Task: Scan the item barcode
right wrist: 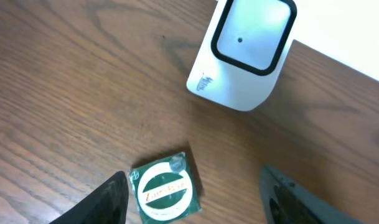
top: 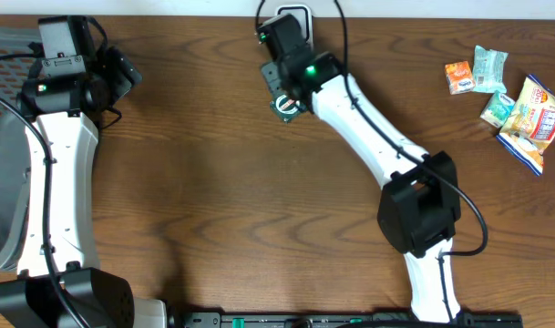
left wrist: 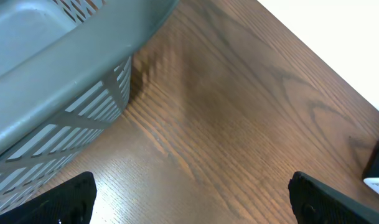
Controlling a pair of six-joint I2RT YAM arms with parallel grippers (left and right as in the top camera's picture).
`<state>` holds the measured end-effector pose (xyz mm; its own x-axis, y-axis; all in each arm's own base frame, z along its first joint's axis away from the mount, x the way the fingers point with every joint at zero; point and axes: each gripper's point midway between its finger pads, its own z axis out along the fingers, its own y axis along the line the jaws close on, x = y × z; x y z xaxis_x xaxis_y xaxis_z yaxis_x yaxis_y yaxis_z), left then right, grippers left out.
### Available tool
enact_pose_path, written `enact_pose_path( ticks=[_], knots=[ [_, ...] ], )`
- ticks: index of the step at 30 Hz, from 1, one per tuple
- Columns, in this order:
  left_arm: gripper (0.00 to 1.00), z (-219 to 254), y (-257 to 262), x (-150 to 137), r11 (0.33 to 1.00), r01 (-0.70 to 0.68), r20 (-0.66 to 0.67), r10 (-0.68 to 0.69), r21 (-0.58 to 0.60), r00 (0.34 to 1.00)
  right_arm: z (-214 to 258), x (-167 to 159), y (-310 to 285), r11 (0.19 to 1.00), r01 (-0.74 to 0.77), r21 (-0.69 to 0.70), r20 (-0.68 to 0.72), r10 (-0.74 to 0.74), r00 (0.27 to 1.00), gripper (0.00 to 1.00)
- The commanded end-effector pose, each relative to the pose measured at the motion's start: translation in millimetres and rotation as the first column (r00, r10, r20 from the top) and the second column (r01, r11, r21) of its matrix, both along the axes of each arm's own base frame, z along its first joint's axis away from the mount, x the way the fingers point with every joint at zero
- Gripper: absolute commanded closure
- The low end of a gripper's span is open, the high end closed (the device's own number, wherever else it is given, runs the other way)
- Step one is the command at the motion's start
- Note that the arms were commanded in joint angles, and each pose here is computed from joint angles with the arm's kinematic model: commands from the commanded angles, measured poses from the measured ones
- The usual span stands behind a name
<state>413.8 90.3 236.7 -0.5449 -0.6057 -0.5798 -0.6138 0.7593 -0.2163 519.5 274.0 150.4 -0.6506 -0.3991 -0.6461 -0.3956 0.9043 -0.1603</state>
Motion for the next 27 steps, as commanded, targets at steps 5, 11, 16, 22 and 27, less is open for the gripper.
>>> enact_pose_path(
  ticks=[5, 11, 16, 22, 27],
  knots=[
    [0.02, 5.9, 2.4, 1.4, 1.000, -0.018, 0.015, 0.017, 0.005, 1.000, -17.2, 17.4, 24.5, 0.941, -0.024, 0.338, -0.095, 0.059, 0.994, 0.75],
    [0.03, 5.9, 2.4, 1.4, 1.000, -0.018, 0.015, 0.017, 0.005, 1.000, -72.6, 20.8, 44.6, 0.940, -0.050, 0.338, -0.133, 0.101, 0.986, 0.99],
    [0.02, 5.9, 2.4, 1.4, 1.000, -0.018, 0.015, 0.017, 0.005, 1.000, -108.0, 11.0, 51.7, 0.950, -0.054, 0.307, -0.190, 0.117, 0.975, 0.99],
    [0.02, 5.9, 2.4, 1.4, 1.000, -0.018, 0.015, 0.017, 0.005, 1.000, -127.6, 3.1, 32.2, 0.982, -0.018, 0.191, -0.236, 0.063, 0.970, 0.99],
    [0.02, 5.9, 2.4, 1.4, 1.000, -0.018, 0.015, 0.017, 0.005, 1.000, -144.4, -17.1, 7.8, 0.997, 0.026, 0.077, -0.331, 0.001, 0.944, 0.99]
  ],
)
